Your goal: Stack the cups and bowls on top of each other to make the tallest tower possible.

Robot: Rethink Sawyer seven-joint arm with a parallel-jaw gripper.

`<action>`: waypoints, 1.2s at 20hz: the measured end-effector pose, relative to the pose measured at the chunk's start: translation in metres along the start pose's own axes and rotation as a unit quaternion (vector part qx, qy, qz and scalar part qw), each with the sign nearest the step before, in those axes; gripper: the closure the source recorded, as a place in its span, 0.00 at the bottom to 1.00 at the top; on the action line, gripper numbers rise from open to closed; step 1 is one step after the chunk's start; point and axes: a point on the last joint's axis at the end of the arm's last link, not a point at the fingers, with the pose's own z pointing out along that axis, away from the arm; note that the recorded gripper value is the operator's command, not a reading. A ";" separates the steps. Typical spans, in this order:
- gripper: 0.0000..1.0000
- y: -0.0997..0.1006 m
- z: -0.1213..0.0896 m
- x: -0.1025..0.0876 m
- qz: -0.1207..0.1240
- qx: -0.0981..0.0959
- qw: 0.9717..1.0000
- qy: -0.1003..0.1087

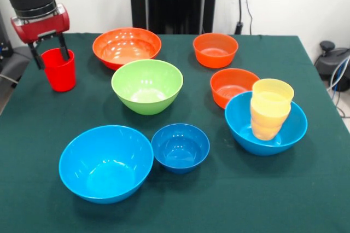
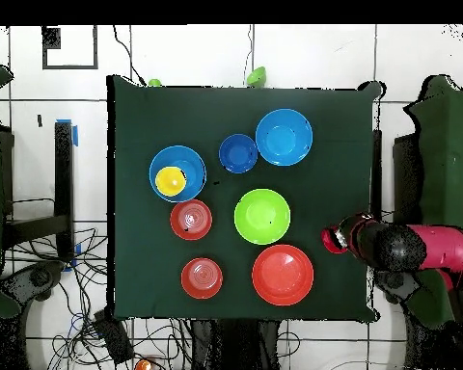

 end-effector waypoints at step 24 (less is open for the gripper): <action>0.00 -0.009 -0.008 0.005 -0.004 0.020 1.000 0.007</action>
